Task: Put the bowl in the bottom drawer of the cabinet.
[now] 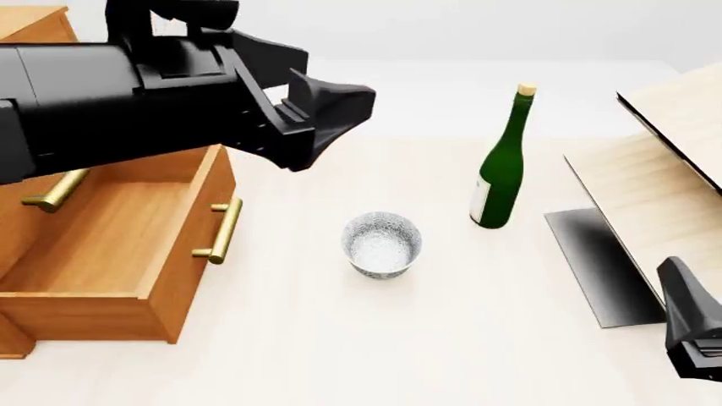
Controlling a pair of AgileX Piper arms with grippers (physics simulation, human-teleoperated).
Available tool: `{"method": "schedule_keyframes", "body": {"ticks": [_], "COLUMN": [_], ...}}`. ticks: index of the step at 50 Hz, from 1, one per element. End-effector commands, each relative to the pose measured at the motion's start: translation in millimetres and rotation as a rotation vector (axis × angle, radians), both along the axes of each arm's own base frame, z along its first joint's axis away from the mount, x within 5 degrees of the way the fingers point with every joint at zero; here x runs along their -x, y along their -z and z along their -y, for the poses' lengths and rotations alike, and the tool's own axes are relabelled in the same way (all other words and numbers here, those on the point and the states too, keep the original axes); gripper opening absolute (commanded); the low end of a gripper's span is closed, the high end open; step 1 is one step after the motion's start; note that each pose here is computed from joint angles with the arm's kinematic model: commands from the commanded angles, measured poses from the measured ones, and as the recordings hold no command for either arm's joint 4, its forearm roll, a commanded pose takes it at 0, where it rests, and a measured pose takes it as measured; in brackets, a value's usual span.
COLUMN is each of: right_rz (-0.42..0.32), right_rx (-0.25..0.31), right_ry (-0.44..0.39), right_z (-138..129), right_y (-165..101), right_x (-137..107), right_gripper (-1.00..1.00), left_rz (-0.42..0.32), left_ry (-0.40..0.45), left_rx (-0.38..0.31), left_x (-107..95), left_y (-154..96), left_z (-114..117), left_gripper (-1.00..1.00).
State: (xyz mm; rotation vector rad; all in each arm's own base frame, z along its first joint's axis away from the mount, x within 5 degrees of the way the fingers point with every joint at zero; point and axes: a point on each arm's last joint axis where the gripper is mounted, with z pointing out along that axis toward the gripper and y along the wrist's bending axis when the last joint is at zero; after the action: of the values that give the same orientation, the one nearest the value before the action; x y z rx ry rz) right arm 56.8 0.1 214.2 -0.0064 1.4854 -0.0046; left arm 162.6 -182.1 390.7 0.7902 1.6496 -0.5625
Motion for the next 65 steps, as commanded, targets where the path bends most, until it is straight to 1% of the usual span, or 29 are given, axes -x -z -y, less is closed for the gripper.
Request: {"method": "schedule_keyframes", "body": {"ticks": [1, 2, 3, 7, 11, 17, 29, 31, 32, 40, 43, 49, 58, 61, 63, 65], "right_rz": [0.0, 0.0, 0.0, 0.0, 0.0, 0.0, 0.0, 0.0, 0.0, 0.0, 0.0, 0.0, 0.0, 0.0, 0.0, 0.0], "right_rx": [0.0, 0.0, 0.0, 0.0, 0.0, 0.0, 0.0, 0.0, 0.0, 0.0, 0.0, 0.0, 0.0, 0.0, 0.0, 0.0], "right_ry": [0.0, 0.0, 0.0, 0.0, 0.0, 0.0, 0.0, 0.0, 0.0, 0.0, 0.0, 0.0, 0.0, 0.0, 0.0, 0.0], "right_z": [0.0, 0.0, 0.0, 0.0, 0.0, 0.0, 0.0, 0.0, 0.0, 0.0, 0.0, 0.0, 0.0, 0.0, 0.0, 0.0], "right_y": [0.0, 0.0, 0.0, 0.0, 0.0, 0.0, 0.0, 0.0, 0.0, 0.0, 0.0, 0.0, 0.0, 0.0, 0.0, 0.0], "right_x": [0.0, 0.0, 0.0, 0.0, 0.0, 0.0, 0.0, 0.0, 0.0, 0.0, 0.0, 0.0, 0.0, 0.0, 0.0, 0.0], "right_gripper": [1.0, 1.0, 1.0, 1.0, 1.0, 1.0, 1.0, 1.0, 1.0, 1.0, 1.0, 1.0, 1.0, 1.0, 1.0, 1.0], "left_rz": [-0.08, -0.081, -0.097, -0.11, -0.134, -0.163, -0.206, -0.226, -0.223, -0.245, -0.28, -0.286, -0.297, -0.307, -0.314, -0.319], "left_ry": [-0.017, -0.016, -0.018, -0.018, -0.027, -0.033, -0.028, -0.022, -0.023, -0.027, -0.026, -0.038, -0.037, -0.049, -0.051, -0.066], "left_rx": [-0.043, -0.041, -0.036, -0.054, -0.093, -0.129, -0.188, -0.196, -0.208, -0.229, -0.236, -0.249, -0.268, -0.278, -0.274, -0.285], "left_x": [-20.7, -21.0, -21.8, -25.8, -34.3, -45.9, -60.0, -60.5, -63.0, -70.3, -73.5, -83.2, -90.8, -98.9, -99.8, -106.6], "left_y": [5.7, 5.7, 6.7, 8.5, 15.9, 18.7, 32.9, 36.4, 37.8, 43.4, 50.8, 54.8, 58.7, 61.8, 62.6, 66.9], "left_z": [19.7, 20.6, 22.3, 27.0, 31.7, 41.2, 58.1, 63.8, 64.2, 70.9, 79.9, 82.6, 90.8, 92.3, 94.0, 90.9], "left_gripper": [1.0, 1.0, 1.0, 1.0, 1.0, 1.0, 1.0, 1.0, 1.0, 1.0, 1.0, 1.0, 1.0, 1.0, 1.0, 1.0]}}
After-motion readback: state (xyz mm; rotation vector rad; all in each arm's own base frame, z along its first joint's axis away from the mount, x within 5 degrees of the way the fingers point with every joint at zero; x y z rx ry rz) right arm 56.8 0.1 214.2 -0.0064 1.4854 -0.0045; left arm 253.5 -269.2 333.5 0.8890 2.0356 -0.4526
